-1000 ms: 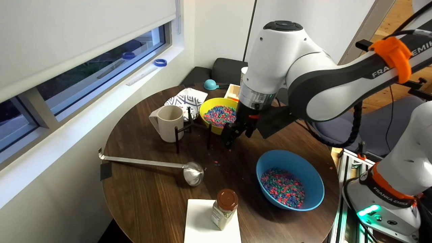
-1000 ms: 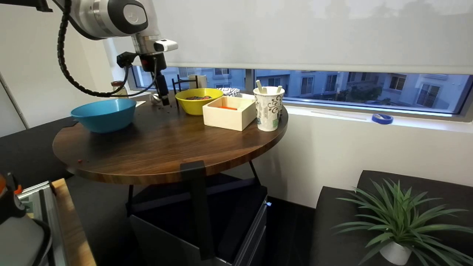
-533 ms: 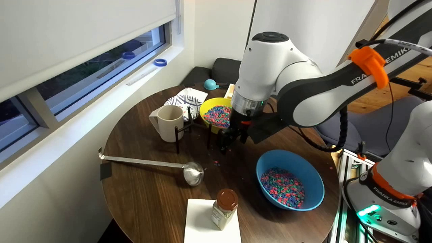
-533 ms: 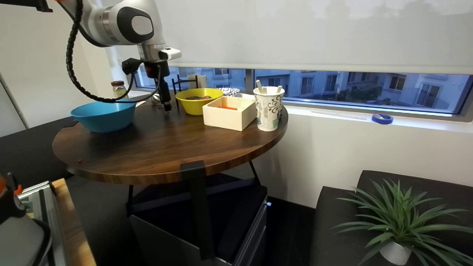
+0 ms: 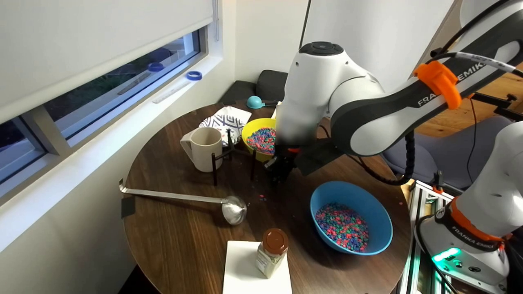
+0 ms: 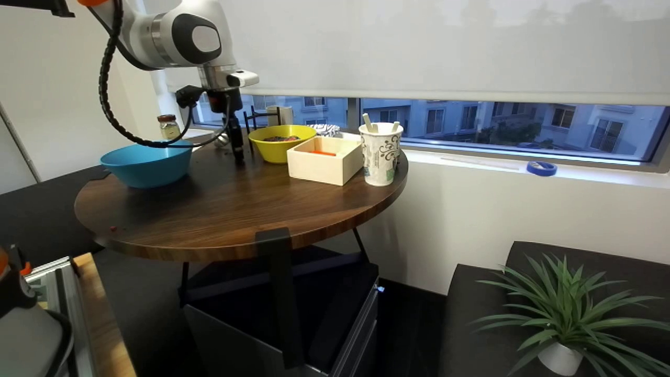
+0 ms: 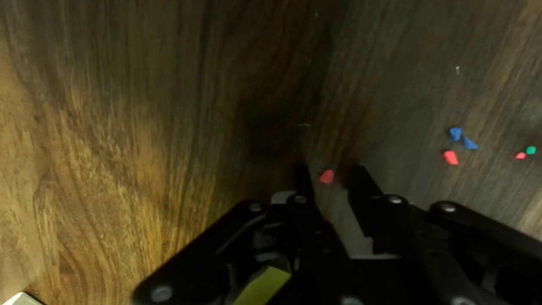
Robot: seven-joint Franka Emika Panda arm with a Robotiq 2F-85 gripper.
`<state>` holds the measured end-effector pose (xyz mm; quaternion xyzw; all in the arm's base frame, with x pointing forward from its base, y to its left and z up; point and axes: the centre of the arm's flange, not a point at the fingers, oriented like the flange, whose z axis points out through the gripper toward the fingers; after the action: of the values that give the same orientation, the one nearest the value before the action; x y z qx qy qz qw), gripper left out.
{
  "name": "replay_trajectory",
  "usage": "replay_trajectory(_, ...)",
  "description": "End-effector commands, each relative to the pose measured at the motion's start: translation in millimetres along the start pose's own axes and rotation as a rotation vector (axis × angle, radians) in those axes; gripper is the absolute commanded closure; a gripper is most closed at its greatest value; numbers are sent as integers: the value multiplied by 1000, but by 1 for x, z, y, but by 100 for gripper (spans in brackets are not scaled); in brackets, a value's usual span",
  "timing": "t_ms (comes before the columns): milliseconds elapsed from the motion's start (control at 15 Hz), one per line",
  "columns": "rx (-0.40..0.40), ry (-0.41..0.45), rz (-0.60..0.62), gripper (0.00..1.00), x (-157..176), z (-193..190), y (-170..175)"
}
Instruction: Pick up a pink object from the table and place it in the larger bowl
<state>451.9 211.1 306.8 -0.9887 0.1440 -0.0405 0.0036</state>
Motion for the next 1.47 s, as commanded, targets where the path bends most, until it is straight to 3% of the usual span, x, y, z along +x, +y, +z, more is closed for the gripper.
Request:
replay_trajectory(0,-22,2,-1,96,-1,9,-10)
replay_trajectory(67,-26,2,-3,90,-1,10,-10)
replay_trajectory(133,-32,4,-4,91,-2,11,-10)
replay_trajectory(400,-42,12,-16,71,-2,12,-11)
replay_trajectory(467,-46,14,-18,55,-3,12,-11)
replay_trajectory(533,-48,17,-20,47,-2,12,-11)
replay_trajectory(600,-50,19,-23,76,-2,13,-10)
replay_trajectory(667,-53,20,-25,86,-2,13,-10)
replay_trajectory(733,-54,19,-27,87,-2,13,-10)
replay_trajectory(867,-48,15,-30,100,-3,12,-12)
replay_trajectory(1133,-36,16,-39,98,-6,4,-15)
replay_trajectory(1400,-12,56,-49,98,-15,-33,-18)
